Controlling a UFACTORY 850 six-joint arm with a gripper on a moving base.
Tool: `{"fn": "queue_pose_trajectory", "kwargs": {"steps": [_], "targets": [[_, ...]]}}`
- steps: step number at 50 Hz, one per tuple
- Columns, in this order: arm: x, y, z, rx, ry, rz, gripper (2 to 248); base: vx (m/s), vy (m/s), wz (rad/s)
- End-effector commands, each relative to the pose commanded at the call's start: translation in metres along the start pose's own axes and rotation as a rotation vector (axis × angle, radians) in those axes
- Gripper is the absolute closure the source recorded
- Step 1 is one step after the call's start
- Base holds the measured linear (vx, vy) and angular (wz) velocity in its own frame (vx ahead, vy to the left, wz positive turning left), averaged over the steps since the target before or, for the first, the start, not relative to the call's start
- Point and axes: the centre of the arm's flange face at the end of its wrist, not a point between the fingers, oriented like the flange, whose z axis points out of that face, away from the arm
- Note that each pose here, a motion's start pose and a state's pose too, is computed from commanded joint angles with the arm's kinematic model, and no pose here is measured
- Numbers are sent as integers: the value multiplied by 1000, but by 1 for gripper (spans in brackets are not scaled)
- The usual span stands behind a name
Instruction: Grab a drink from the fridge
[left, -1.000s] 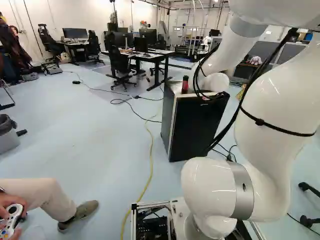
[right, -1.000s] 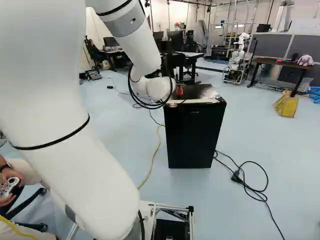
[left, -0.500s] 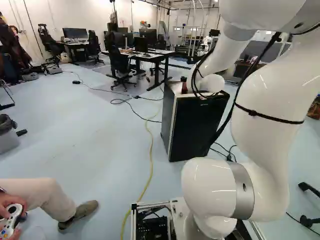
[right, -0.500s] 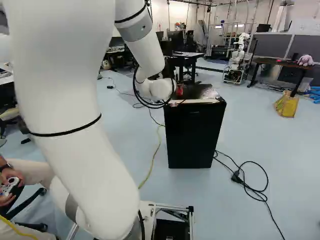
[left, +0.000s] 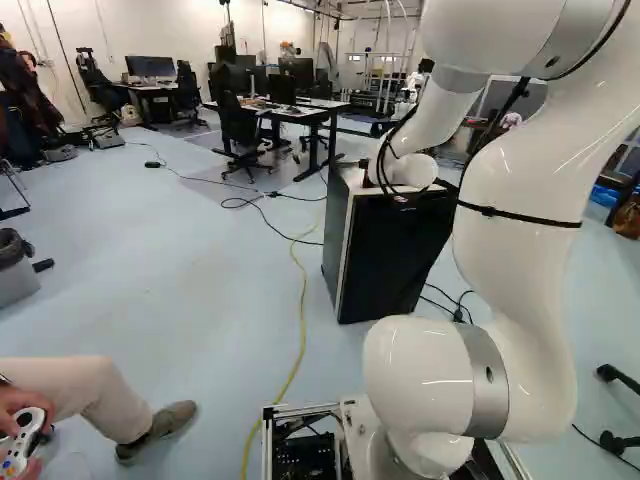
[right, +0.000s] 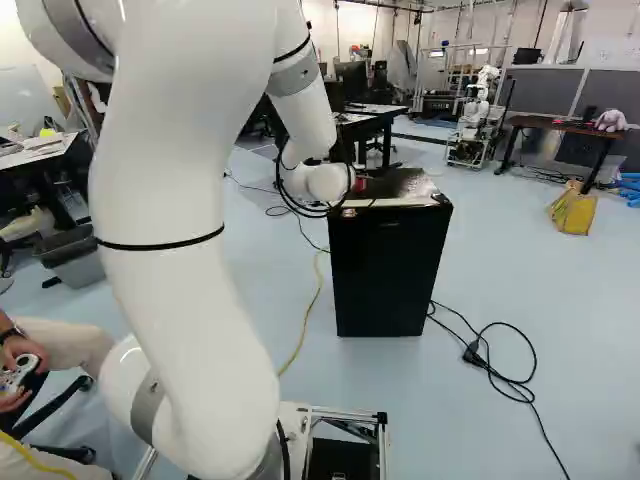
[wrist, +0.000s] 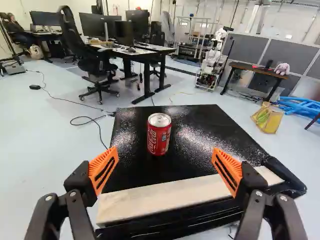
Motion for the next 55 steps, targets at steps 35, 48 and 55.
{"fn": "queue_pose_trajectory", "kwargs": {"steps": [35,48,55], "targets": [[-17,-8,54,-24,-22,51,3,0,0,0],[-14,-11,70,-35,-12,68,3,0,0,0],[-13,-12,78,-40,-6,78,3,0,0,0]]}}
